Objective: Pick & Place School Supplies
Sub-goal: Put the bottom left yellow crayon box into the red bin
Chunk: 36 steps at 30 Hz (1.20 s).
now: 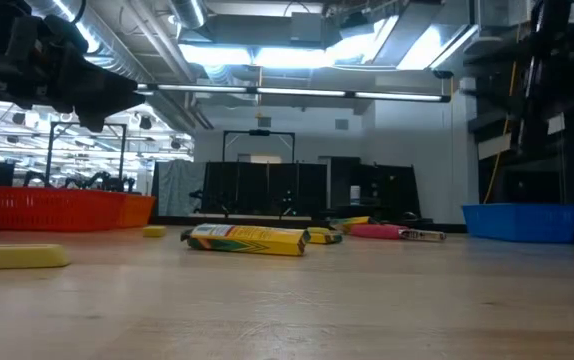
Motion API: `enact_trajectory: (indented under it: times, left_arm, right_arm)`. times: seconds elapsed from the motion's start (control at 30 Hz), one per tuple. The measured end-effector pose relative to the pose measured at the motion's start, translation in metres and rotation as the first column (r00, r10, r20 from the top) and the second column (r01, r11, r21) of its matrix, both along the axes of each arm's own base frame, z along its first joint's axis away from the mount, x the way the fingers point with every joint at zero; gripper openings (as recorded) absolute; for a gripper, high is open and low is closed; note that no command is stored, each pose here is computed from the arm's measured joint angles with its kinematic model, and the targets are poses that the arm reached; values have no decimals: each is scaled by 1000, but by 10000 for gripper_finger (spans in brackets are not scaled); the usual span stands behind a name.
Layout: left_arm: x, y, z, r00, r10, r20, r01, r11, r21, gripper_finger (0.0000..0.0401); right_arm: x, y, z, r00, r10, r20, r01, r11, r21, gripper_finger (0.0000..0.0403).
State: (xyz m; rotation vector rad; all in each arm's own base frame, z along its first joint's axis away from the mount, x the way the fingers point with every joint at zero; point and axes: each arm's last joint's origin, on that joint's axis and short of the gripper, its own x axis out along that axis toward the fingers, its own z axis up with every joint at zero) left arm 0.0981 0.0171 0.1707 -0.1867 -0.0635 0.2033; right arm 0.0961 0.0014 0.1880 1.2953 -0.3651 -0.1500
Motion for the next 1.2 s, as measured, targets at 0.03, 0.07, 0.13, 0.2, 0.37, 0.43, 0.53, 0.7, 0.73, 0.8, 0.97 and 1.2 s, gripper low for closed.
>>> enact_trajectory:
  times: [0.03, 0.07, 0.13, 0.2, 0.37, 0.43, 0.53, 0.7, 0.73, 0.8, 0.97, 1.2]
  left_arm:
    - [0, 0, 5, 998, 14, 56, -12, 999, -37, 157]
    - [-1, 1, 11, 991, 33, 129, -22, 996, -83, 157]
    - [-6, 2, 27, 942, 92, 323, -39, 985, -168, 157]
    - [-14, 2, 43, 850, 134, 509, -15, 973, -230, 157]
    - [-36, -1, 72, 615, 99, 782, 61, 983, -172, 157]
    - [-43, -2, 78, 559, 86, 825, 39, 991, -130, 157]
    - [-60, -6, 96, 391, 38, 920, 130, 987, -96, 157]
    - [-75, -14, 127, 305, -189, 933, 314, 945, 88, 158]
    - [-77, -17, 136, 318, -255, 913, 347, 928, 139, 159]
    - [-75, -18, 151, 397, -308, 865, 359, 919, 163, 164]
    - [-50, -7, 193, 820, -13, 572, 135, 976, -171, 168]
    - [-27, 4, 212, 865, 305, -398, -478, 740, -473, 168]
  right_arm:
    - [-1, 0, 5, 999, -14, 49, 14, 1000, -8, 173]
    - [-3, 0, 12, 993, -29, 111, 32, 999, -23, 173]
    - [-7, 2, 25, 975, -63, 213, 80, 994, -69, 173]
    - [-10, 3, 34, 955, -92, 283, 134, 982, -132, 173]
    - [-2, 9, 54, 958, -113, 262, 177, 955, -238, 173]
    - [4, 11, 64, 963, -112, 246, 178, 948, -265, 173]
    - [14, 15, 79, 970, -107, 216, 175, 929, -327, 173]
    - [22, 19, 108, 969, -64, 238, 161, 894, -418, 173]
    - [23, 20, 113, 968, -69, 243, 171, 887, -429, 173]
    - [23, 20, 121, 965, -82, 250, 191, 871, -453, 173]
    - [22, 21, 138, 956, -17, 291, 160, 865, -476, 173]
    - [20, 23, 143, 954, 64, 293, 99, 855, -508, 173]
